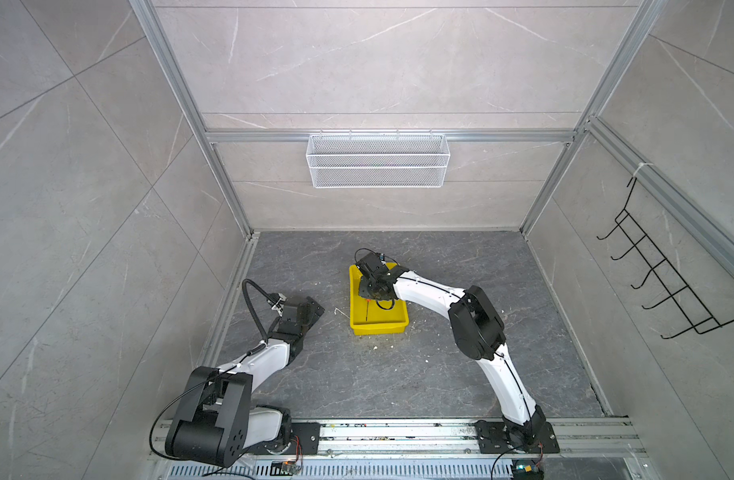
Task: Put the screwdriver in the bin
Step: 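Lift the screwdriver with the right gripper and release it into the yellow bin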
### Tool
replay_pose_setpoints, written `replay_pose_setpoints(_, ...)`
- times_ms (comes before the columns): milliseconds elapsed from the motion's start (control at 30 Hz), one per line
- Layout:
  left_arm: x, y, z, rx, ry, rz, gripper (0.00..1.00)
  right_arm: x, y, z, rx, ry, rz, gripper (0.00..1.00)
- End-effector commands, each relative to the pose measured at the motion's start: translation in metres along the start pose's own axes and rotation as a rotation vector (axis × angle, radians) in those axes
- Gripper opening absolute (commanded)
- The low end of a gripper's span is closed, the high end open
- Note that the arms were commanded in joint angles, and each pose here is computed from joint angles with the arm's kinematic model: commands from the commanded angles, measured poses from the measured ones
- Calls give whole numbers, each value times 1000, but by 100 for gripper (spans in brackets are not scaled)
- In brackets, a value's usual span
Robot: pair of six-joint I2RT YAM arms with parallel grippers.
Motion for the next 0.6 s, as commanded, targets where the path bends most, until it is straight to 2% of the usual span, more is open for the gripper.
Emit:
replay_pose_setpoints(0,0,-10,-7,34,-15,52,96,5,7,-3,-15,25,-9,22)
replay_pose_setpoints(100,-3,-10,-4,39,1,59,96,13,9,-5,-11,33,-4,29)
replay_pose_setpoints(333,-3,-12,-5,15,7,67,96,29,11,-6,-5,36,-44,39)
replay_pose_setpoints(433,-2,-11,-6,0,-5,56,96,39,12,-8,15,39,-48,40)
replay_pose_setpoints(567,-1,-11,-7,-6,-19,48,96,74,9,-16,40,-7,-46,41)
Point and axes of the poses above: each gripper's point midway between its finger pads, its own x axis back along the fingers, its own y axis along the line the jaws close on, z = x × y, the point moved 9 cm from there along x, back along the fingers, and after that the axes turned 1 degree about x, right-handed, at the moved point
